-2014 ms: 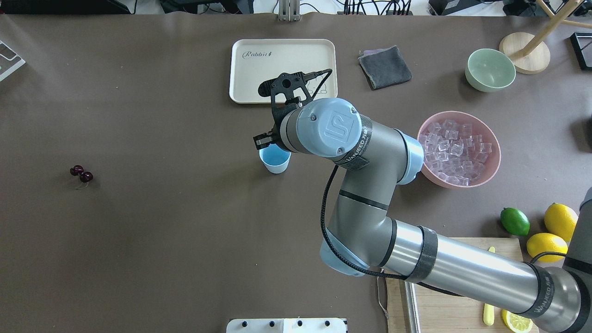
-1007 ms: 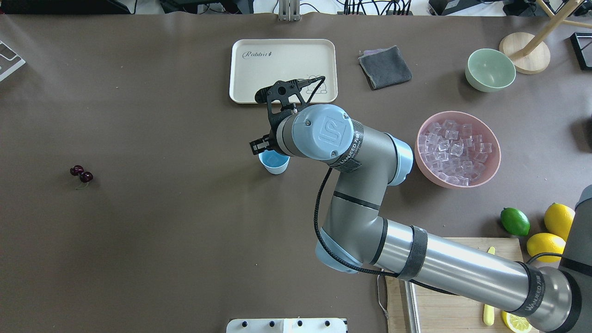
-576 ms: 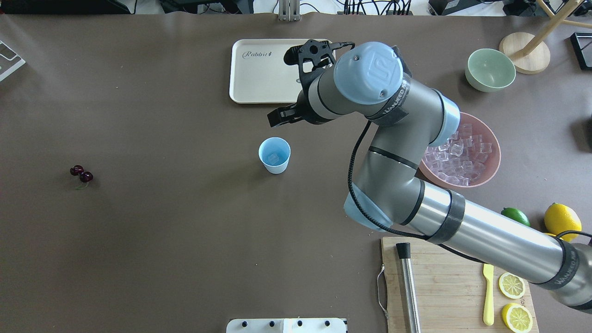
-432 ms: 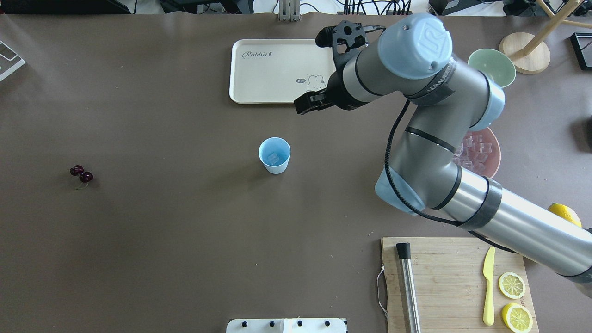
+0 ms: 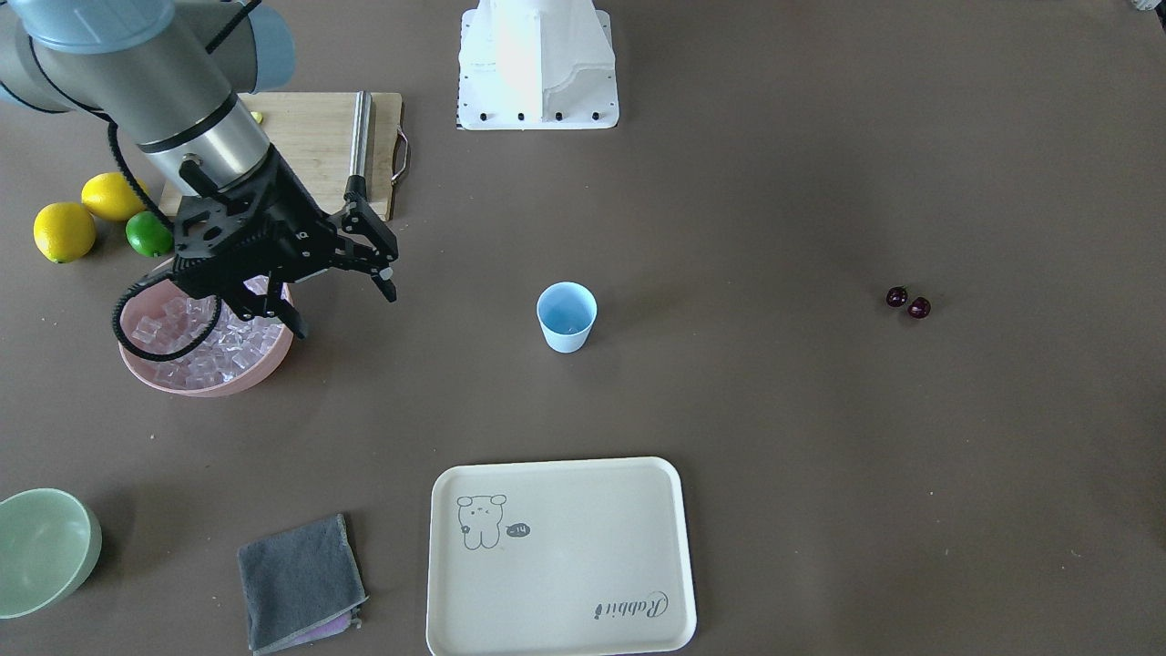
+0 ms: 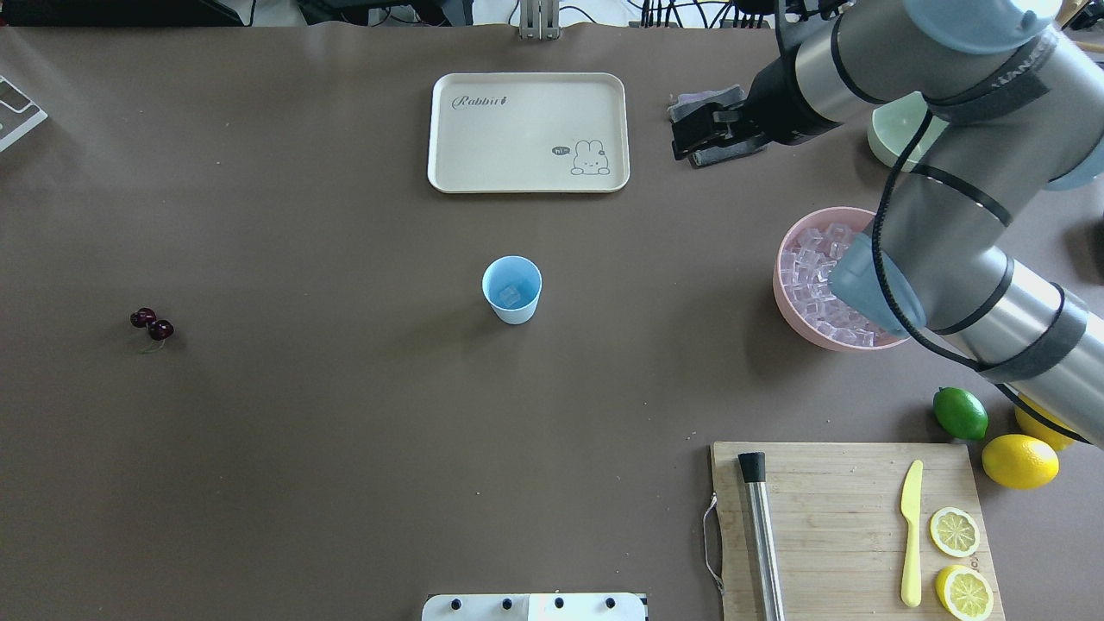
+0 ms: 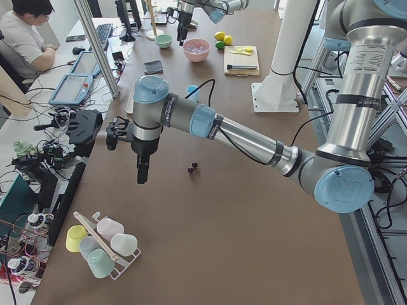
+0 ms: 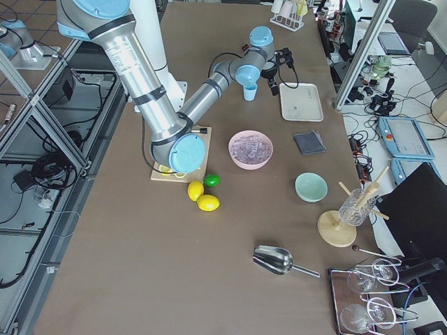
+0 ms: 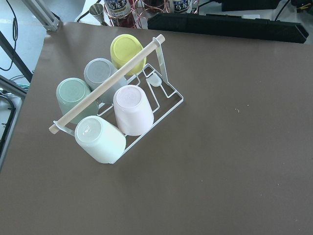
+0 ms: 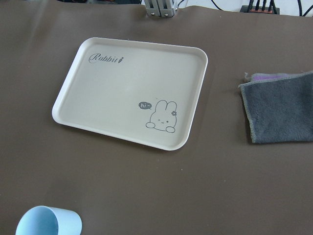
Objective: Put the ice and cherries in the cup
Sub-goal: 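Move the right gripper back toward the pink ice bowl, then lower the right gripper into the ice bowl and grasp a cube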
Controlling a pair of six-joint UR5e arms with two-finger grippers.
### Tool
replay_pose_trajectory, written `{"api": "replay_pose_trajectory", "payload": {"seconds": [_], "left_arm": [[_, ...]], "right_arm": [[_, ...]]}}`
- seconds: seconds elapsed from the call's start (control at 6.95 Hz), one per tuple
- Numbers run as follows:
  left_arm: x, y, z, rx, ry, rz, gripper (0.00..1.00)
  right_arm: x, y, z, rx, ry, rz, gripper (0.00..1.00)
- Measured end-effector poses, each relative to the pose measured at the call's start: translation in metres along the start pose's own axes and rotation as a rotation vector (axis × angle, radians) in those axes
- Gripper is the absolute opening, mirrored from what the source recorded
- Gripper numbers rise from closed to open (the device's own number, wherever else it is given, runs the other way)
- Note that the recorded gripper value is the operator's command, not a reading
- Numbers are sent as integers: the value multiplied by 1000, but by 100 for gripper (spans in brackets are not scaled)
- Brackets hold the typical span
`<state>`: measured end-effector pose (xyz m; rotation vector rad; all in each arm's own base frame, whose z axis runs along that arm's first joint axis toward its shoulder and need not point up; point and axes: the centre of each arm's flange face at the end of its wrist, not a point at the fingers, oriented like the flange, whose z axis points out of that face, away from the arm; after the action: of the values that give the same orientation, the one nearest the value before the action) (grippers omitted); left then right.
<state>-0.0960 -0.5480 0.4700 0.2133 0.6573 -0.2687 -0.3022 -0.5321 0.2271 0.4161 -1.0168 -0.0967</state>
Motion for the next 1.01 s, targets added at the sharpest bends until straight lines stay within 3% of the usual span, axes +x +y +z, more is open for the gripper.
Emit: {"api": "replay_pose_trajectory", "payload": {"seconds": [0.29,0.58,1.01], "left_arm": [[0,0,0,1,-1,3,98],[1,-1,0,5,1,10,98],[3,-2,-1,24,8,24,98]], "right_arm": [[79,28,-18,-21,67,-4,100],[136,50,-16,-47,144,-23,100],[148,68,16,-74,215,-35,98]]}}
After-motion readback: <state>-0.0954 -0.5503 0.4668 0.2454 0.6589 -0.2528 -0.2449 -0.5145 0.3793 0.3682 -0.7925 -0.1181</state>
